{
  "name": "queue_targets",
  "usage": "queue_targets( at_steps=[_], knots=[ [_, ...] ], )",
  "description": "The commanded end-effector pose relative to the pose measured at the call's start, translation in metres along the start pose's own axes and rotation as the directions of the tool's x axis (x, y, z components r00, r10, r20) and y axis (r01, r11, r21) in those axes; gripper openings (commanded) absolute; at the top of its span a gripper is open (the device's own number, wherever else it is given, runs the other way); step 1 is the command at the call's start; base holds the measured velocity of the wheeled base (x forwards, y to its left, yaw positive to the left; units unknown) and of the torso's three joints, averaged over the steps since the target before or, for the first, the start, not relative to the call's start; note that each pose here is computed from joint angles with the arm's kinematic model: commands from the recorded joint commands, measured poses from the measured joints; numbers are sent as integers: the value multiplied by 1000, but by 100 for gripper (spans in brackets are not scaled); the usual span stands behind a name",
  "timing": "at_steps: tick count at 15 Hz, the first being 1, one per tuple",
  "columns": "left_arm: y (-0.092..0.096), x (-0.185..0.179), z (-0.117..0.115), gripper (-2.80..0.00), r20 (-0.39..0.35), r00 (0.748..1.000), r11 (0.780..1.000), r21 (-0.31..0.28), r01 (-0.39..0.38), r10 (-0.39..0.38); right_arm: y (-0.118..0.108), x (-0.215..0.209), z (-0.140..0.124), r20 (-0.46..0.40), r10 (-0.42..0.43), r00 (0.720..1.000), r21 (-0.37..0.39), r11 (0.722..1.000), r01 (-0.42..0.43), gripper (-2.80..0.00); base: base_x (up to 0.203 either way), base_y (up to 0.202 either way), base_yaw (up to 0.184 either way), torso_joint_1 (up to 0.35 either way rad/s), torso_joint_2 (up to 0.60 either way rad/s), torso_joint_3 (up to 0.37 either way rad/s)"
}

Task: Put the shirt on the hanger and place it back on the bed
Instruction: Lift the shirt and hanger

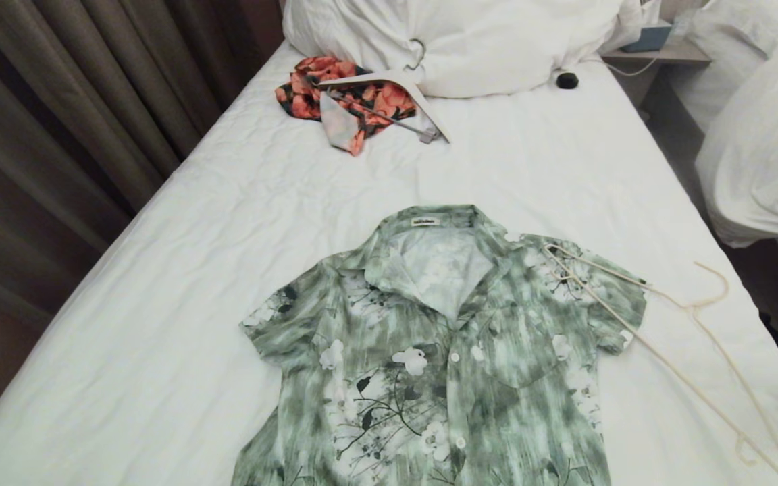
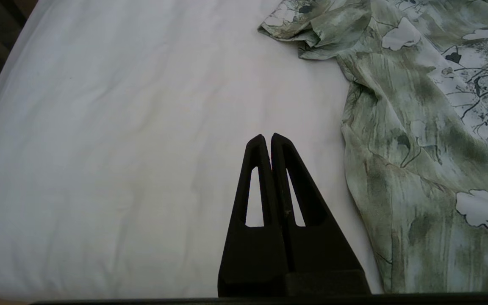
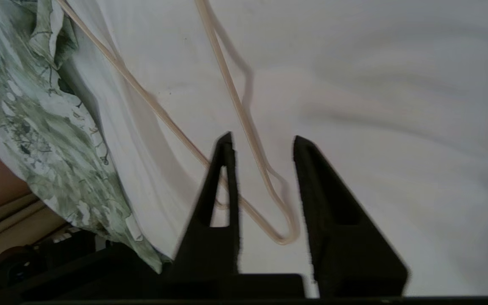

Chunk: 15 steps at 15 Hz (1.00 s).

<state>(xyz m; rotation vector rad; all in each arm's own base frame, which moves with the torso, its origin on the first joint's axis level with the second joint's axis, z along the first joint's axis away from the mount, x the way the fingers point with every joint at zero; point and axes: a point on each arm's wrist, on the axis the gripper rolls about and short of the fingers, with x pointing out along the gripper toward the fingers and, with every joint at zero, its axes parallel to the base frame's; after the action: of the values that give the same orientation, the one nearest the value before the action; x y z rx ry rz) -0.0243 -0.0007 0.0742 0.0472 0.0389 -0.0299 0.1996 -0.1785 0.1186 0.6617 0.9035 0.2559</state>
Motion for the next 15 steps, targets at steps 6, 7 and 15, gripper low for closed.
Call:
queue_targets(
  at_steps=[6,7,15],
  knots=[
    [0,0,0,-280,-2,1000,1000,0,0,0,-22,29,23,4,200,980,35,979,-200,0,0,0,0,0,0,0],
    [0,0,0,-280,1,1000,1000,0,0,0,-22,33,24,20,252,968,36,967,-253,0,0,0,0,0,0,0],
    [0,0,0,-280,-1,1000,1000,0,0,0,-4,52,25,2,397,918,-14,918,-397,0,0,0,0,0,0,0]
  ],
)
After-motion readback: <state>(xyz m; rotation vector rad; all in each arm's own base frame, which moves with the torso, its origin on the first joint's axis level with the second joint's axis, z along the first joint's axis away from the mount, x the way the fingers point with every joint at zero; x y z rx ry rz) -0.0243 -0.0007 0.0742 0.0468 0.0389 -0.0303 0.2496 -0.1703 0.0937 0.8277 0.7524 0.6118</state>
